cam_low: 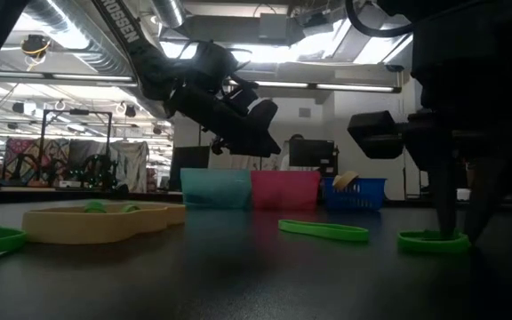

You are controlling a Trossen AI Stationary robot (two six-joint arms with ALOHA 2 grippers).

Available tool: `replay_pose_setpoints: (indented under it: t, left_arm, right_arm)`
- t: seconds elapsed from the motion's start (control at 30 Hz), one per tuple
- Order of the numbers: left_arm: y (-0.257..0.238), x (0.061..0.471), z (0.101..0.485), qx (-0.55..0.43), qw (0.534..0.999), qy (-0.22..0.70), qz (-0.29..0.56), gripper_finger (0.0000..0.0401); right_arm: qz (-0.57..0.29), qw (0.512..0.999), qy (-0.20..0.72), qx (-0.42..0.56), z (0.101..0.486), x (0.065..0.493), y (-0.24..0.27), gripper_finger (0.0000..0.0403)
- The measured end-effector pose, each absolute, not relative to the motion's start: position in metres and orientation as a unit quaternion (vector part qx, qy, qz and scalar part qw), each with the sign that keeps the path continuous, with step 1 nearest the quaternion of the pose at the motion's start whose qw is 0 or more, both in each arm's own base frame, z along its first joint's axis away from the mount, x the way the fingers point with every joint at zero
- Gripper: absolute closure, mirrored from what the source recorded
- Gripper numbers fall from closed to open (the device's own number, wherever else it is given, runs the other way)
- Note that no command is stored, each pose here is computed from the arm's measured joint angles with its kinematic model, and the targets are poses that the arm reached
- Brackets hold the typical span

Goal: Sort rubber bands into baskets
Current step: Put the green rubber band into the pink bin

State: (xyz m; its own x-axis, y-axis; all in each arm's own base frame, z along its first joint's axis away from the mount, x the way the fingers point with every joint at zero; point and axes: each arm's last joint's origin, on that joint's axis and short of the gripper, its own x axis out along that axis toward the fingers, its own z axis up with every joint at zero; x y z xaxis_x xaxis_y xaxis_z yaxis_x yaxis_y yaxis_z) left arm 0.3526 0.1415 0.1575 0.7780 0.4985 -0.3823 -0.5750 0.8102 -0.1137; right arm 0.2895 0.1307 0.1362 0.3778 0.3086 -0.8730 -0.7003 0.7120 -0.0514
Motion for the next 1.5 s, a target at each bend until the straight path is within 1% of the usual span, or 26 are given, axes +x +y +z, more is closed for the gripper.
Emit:
replay_pose_setpoints:
  t: [0.13,0.2,0.37,0.47,0.67,0.8,0.93,1.1,1.2,1.33,1.5]
  left_arm:
    - [0.142,0.353,0.158,-0.113,0.936,0.169,0.287,0.0252]
    - [0.142,0.353,0.158,-0.113,0.936,0.170,0.287,0.0252]
    - [0.142,0.353,0.158,-0.113,0.936,0.170,0.287,0.0252]
    - [0.142,0.353,0.157,-0.113,0.936,0.170,0.287,0.0252]
    - [0.141,0.353,0.158,-0.112,0.937,0.169,0.286,0.0252]
    - [0.140,0.352,0.162,-0.112,0.938,0.163,0.283,0.0252]
    - [0.134,0.352,0.173,-0.099,0.945,0.153,0.273,0.0252]
    - [0.123,0.349,0.198,-0.033,0.957,0.141,0.250,0.0252]
    - [0.117,0.343,0.214,-0.018,0.959,0.146,0.243,0.0252]
    - [0.108,0.328,0.232,-0.018,0.955,0.178,0.236,0.0252]
    - [0.092,0.302,0.247,-0.020,0.940,0.258,0.222,0.0252]
  right_arm:
    - [0.314,0.802,0.461,-0.212,0.136,0.289,0.131,0.0388]
    - [0.312,0.803,0.462,-0.209,0.136,0.289,0.131,0.0397]
    - [0.302,0.808,0.469,-0.192,0.136,0.289,0.131,0.0390]
    - [0.298,0.809,0.470,-0.189,0.136,0.291,0.128,0.0397]
    - [0.276,0.818,0.473,-0.177,0.138,0.298,0.113,0.0397]
    - [0.265,0.828,0.461,-0.179,0.146,0.309,0.102,0.0401]
    - [0.267,0.824,0.455,-0.207,0.158,0.320,0.089,0.0400]
    - [0.272,0.807,0.462,-0.246,0.179,0.333,0.067,0.0401]
    - [0.277,0.794,0.469,-0.269,0.195,0.340,0.052,0.0401]
    - [0.281,0.773,0.472,-0.316,0.220,0.348,0.030,0.0401]
    - [0.257,0.753,0.474,-0.376,0.245,0.354,-0.007,0.0402]
